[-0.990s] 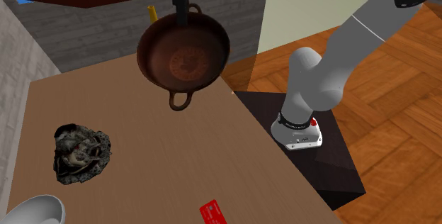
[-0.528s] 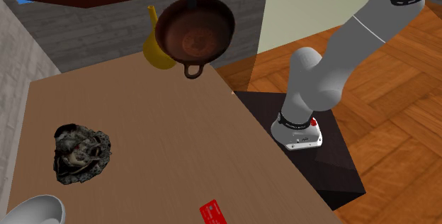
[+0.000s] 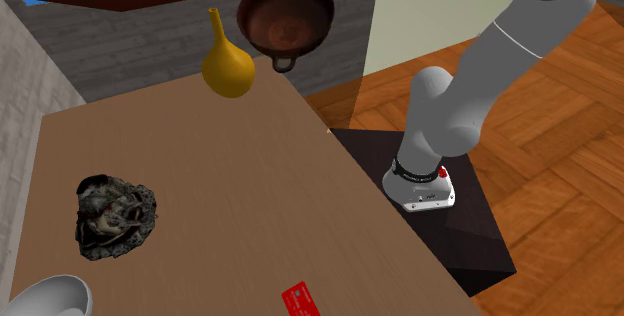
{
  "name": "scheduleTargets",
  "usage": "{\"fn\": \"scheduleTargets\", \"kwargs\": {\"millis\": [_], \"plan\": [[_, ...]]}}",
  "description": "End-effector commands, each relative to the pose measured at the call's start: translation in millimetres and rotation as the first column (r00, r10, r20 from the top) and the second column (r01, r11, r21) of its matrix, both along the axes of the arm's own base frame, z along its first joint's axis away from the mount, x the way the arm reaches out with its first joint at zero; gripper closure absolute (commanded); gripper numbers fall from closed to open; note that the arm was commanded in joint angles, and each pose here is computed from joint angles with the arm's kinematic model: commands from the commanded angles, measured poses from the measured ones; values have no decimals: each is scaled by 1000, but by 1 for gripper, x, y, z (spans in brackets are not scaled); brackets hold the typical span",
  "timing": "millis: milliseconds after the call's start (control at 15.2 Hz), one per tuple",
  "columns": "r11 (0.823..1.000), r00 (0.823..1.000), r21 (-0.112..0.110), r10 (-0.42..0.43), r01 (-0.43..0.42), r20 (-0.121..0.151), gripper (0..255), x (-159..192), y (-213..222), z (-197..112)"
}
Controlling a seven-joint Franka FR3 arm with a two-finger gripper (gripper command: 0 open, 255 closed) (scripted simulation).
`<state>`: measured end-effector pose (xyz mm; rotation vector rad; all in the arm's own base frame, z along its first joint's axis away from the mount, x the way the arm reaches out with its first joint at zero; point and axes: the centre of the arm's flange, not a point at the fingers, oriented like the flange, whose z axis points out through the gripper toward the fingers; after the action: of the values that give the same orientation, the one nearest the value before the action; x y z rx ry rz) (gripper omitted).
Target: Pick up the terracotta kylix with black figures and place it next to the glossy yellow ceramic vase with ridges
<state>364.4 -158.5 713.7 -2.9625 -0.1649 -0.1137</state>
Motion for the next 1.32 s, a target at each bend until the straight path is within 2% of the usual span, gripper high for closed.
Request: {"fn": "scheduleTargets", "kwargs": {"millis": [0, 1254], "plan": [[1000, 1000, -1, 1, -1, 1, 255, -3, -29, 2], [1000, 1000, -1, 1, -1, 1, 255, -3, -34, -93]]}}
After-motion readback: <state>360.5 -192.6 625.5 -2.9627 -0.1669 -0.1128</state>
